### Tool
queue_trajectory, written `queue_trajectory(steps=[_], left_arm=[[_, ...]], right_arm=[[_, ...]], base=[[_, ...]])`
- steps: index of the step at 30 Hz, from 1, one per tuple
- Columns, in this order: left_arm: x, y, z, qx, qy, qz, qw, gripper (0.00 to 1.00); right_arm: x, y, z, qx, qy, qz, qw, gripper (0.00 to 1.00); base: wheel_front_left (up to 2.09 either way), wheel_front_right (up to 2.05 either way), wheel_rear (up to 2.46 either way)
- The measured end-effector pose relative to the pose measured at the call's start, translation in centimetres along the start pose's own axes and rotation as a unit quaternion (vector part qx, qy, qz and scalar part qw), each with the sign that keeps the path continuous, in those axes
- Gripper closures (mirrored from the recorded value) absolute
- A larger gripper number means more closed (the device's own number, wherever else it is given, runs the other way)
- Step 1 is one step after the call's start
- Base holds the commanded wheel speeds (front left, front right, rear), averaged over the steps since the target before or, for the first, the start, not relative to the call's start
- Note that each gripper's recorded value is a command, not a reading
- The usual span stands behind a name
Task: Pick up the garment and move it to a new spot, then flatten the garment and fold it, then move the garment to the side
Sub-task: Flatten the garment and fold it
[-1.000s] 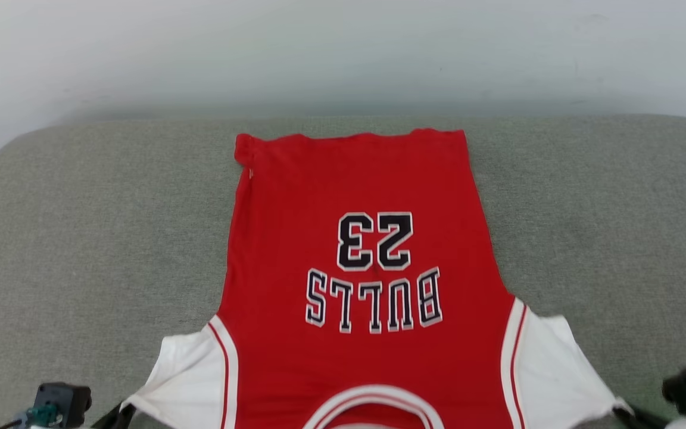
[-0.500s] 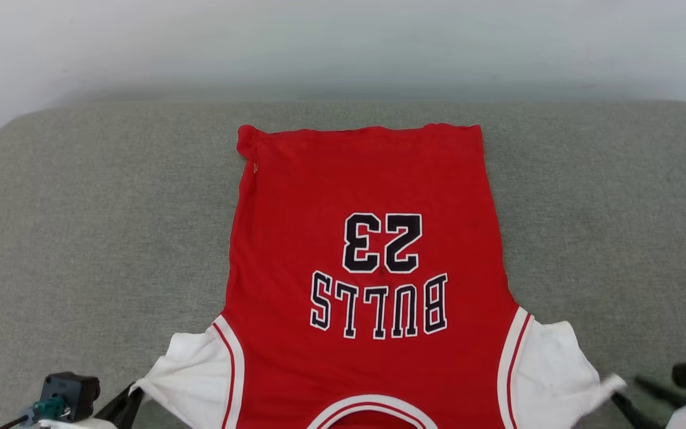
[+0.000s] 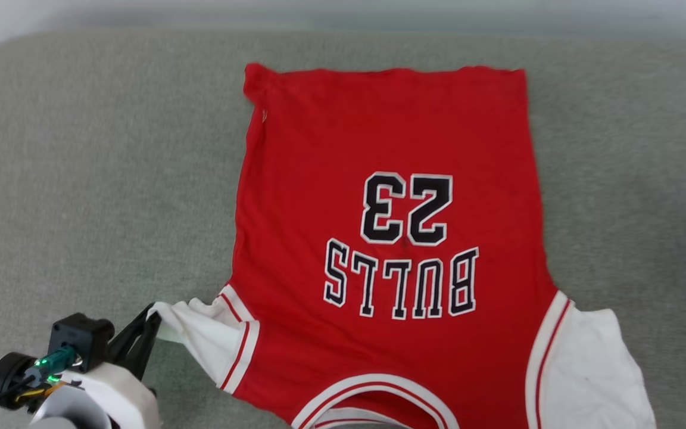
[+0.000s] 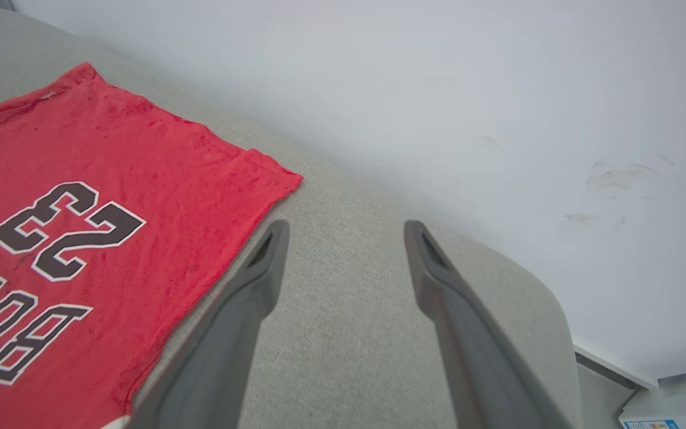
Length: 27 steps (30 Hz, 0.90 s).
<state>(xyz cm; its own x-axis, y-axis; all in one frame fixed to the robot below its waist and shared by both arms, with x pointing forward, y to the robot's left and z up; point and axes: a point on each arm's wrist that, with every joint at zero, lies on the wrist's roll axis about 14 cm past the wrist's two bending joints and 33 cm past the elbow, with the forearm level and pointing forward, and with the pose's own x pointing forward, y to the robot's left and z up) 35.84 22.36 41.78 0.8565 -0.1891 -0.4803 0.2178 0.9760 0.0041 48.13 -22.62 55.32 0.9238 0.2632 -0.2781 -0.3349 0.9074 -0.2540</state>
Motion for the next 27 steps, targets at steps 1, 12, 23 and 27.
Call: queue_trajectory(steps=[1, 12, 23, 27], left_arm=[[0.4, 0.0, 0.2, 0.003, -0.003, -0.002, 1.000, 1.00], [2.4, -0.3, -0.6, 0.004, 0.005, -0.001, 1.000, 1.00], [3.7, 0.1, -1.5, 0.011, 0.011, 0.015, 1.000, 1.00], [3.8, 0.3, -1.9, 0.017, 0.016, 0.023, 0.999, 1.00]], right_arm=[[1.1, -0.3, 1.0, -0.005, -0.004, 0.000, 1.000, 0.00], [12.1, 2.2, -1.4, 0.007, 0.223, 0.084, 0.971, 0.00], [18.9, 5.5, -6.4, 0.020, 0.393, 0.127, 0.911, 0.00], [20.7, 7.8, -9.2, 0.023, 0.419, 0.145, 0.896, 0.00]], base=[[0.00, 0.00, 0.00], [0.00, 0.00, 0.00], [0.00, 0.00, 0.00], [0.00, 0.00, 0.00]])
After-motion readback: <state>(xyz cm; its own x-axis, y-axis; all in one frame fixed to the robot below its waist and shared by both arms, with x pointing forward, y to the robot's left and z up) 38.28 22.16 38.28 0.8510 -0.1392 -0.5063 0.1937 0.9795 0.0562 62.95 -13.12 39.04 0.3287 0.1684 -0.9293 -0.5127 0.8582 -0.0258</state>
